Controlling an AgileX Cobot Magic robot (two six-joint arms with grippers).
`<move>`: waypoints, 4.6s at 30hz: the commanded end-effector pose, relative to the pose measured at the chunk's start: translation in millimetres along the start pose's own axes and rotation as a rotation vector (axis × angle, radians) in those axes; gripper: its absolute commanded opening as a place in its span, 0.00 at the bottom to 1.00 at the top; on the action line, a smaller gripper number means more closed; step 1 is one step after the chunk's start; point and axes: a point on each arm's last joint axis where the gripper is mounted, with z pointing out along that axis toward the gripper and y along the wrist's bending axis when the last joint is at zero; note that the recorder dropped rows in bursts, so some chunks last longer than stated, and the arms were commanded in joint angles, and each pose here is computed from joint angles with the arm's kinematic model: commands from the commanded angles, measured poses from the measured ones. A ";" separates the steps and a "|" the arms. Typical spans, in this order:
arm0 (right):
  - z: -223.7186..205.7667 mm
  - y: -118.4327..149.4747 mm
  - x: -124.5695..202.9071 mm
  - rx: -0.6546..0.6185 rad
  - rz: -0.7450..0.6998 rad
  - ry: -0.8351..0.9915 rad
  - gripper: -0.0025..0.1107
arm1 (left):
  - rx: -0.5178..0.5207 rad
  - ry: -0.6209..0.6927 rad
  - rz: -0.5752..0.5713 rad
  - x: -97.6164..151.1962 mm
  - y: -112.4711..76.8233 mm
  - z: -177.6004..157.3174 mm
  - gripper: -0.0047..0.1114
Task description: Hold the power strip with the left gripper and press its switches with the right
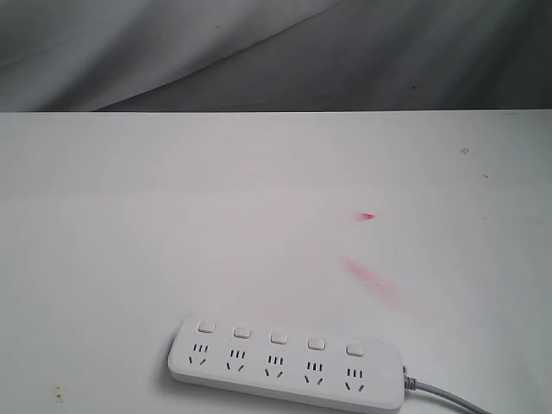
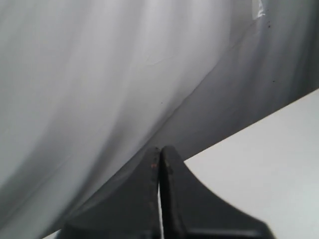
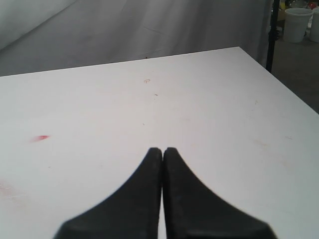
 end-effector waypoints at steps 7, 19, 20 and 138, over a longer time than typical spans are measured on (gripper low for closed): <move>0.0 -0.8 1.1 0.011 -0.006 0.000 0.02 | 0.182 -0.025 -0.079 71.3 76.2 15.7 0.05; 0.0 -0.8 1.1 0.011 -0.006 0.000 0.02 | 0.465 0.127 -0.069 139.2 66.6 91.4 0.05; 0.0 -0.8 1.1 0.011 -0.006 0.000 0.02 | 0.484 0.129 -0.040 139.1 62.3 93.1 0.05; 0.0 -0.8 1.1 0.011 -0.006 0.000 0.02 | 1.490 0.529 0.415 287.2 -202.4 190.3 0.46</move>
